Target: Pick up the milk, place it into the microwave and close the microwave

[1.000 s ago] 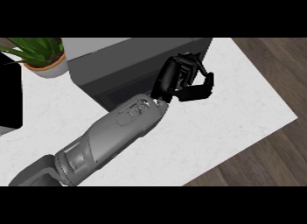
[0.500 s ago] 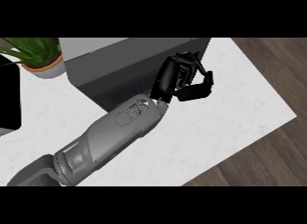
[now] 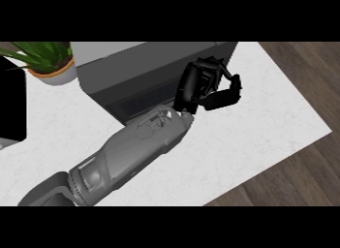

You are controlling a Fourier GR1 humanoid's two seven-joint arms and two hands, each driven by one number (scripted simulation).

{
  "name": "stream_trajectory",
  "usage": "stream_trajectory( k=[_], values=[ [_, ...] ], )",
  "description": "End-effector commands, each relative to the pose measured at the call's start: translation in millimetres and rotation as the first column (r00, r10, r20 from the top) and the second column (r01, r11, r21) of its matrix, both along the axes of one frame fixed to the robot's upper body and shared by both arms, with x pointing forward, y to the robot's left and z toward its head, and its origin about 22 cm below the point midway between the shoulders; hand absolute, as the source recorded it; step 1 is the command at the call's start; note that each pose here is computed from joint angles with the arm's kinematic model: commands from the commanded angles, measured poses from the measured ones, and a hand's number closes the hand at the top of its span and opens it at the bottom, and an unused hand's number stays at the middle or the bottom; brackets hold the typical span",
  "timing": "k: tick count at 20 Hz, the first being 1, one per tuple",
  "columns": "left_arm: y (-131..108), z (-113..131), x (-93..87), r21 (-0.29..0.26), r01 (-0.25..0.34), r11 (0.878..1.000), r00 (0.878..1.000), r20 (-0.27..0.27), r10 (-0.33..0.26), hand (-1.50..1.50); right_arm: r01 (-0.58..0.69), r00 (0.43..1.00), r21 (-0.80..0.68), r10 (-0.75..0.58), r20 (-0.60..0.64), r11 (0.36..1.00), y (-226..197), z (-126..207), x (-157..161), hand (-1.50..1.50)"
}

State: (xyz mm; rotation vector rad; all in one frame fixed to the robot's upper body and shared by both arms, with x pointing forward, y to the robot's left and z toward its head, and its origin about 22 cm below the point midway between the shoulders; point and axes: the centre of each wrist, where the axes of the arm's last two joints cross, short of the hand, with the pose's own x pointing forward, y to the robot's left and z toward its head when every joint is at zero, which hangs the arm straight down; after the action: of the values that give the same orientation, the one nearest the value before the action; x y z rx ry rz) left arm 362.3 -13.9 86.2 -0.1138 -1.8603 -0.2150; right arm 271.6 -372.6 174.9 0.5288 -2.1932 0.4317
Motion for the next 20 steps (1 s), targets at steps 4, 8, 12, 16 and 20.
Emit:
stream_trajectory(
  k=[4,8,12,16,20],
  values=[
    [24,-8,24.4,0.013,-0.179,0.984,0.979,-0.099,0.179,1.5,0.051,0.999,0.026,-0.051,0.012,0.998,-14,8,-4,-1.5],
    [41,-16,30.3,0.044,-0.168,0.985,0.979,-0.107,0.172,1.5,0.075,0.997,0.021,-0.076,0.034,0.997,-21,17,-8,-1.5],
    [52,-25,32.2,0.072,-0.152,0.986,0.978,-0.131,0.161,1.5,0.105,0.994,0.027,-0.106,0.035,0.994,-26,20,-12,-1.5],
    [63,-28,36.1,0.096,-0.139,0.986,0.981,-0.122,0.15,-1.5,0.121,0.992,0.032,-0.122,0.033,0.992,-30,20,-17,-1.5],
    [70,-26,39.2,0.082,-0.131,0.988,0.983,-0.117,0.14,-1.5,0.129,0.991,0.033,-0.13,0.039,0.991,-32,24,-21,-1.5]
  ],
)
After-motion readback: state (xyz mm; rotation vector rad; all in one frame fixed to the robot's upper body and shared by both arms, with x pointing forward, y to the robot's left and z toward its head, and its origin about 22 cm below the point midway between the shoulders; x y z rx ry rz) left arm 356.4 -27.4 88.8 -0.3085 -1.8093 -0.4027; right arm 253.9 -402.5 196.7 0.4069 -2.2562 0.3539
